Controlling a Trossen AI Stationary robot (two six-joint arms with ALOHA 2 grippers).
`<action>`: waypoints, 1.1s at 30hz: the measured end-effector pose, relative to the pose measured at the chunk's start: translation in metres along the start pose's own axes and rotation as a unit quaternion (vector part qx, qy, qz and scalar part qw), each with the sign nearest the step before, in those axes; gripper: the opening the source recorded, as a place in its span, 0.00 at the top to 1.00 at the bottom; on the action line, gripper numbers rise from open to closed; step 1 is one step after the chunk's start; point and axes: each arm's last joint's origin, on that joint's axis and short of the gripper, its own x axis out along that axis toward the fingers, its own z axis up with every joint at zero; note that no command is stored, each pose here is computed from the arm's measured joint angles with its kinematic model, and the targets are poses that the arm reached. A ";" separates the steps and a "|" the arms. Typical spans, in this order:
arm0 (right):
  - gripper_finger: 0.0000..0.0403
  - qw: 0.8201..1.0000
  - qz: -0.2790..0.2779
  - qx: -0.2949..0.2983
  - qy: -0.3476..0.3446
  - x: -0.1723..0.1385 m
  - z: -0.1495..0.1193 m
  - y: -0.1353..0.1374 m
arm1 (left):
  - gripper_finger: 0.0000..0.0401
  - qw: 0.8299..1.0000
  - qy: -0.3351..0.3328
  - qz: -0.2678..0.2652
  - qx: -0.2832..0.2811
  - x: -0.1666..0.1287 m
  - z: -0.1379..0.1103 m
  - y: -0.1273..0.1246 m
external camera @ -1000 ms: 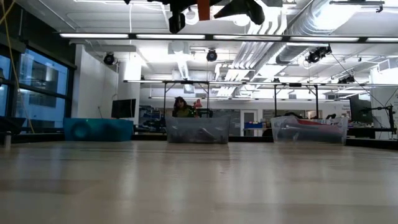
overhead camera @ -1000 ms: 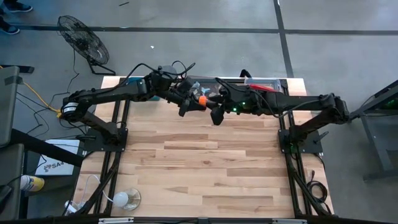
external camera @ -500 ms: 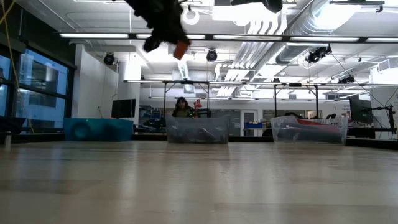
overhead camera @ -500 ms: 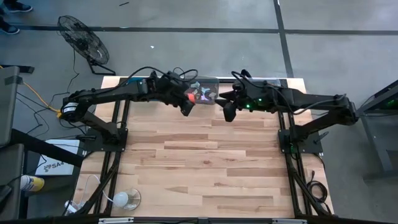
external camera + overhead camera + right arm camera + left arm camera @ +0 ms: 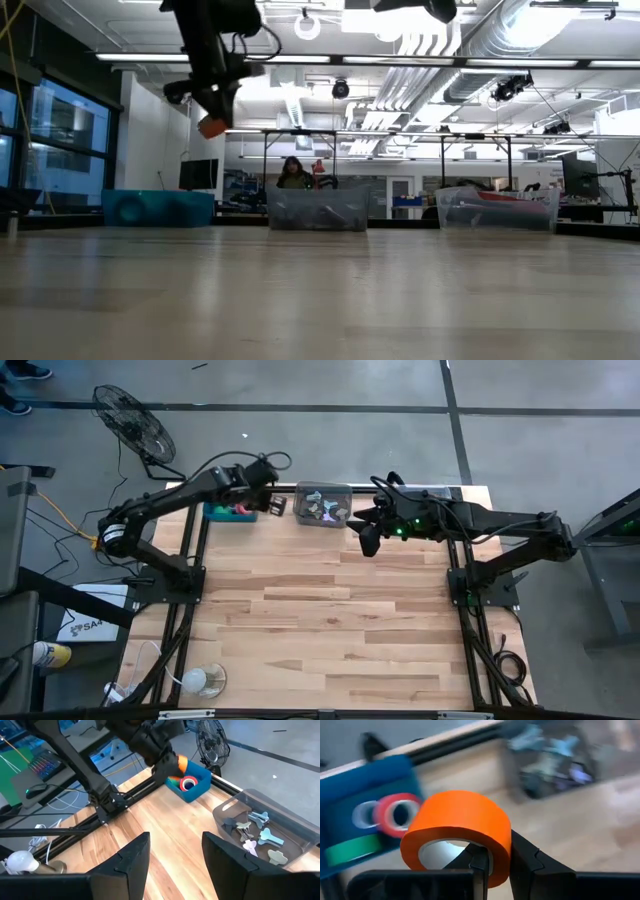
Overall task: Pick and place Stapler, Stapler remover, tape
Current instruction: Put the orange tape into the blue bin
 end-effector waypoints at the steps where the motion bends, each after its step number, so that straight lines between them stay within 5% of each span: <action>1: 0.57 1.000 -0.001 -0.001 0.002 0.000 0.000 0.000 | 0.91 1.000 0.001 0.013 -0.008 0.001 0.002 0.006; 9: 0.57 1.000 -0.006 -0.005 0.010 0.000 -0.002 -0.001 | 0.91 0.995 0.006 0.065 -0.074 0.015 0.020 0.047; 15: 0.57 1.000 -0.007 -0.005 0.011 0.000 -0.002 -0.001 | 0.91 0.989 0.050 0.022 -0.135 0.046 0.015 0.079; 33: 0.57 1.000 -0.016 -0.009 0.019 0.000 -0.004 -0.003 | 0.87 0.962 0.052 0.063 -0.260 0.065 0.015 0.144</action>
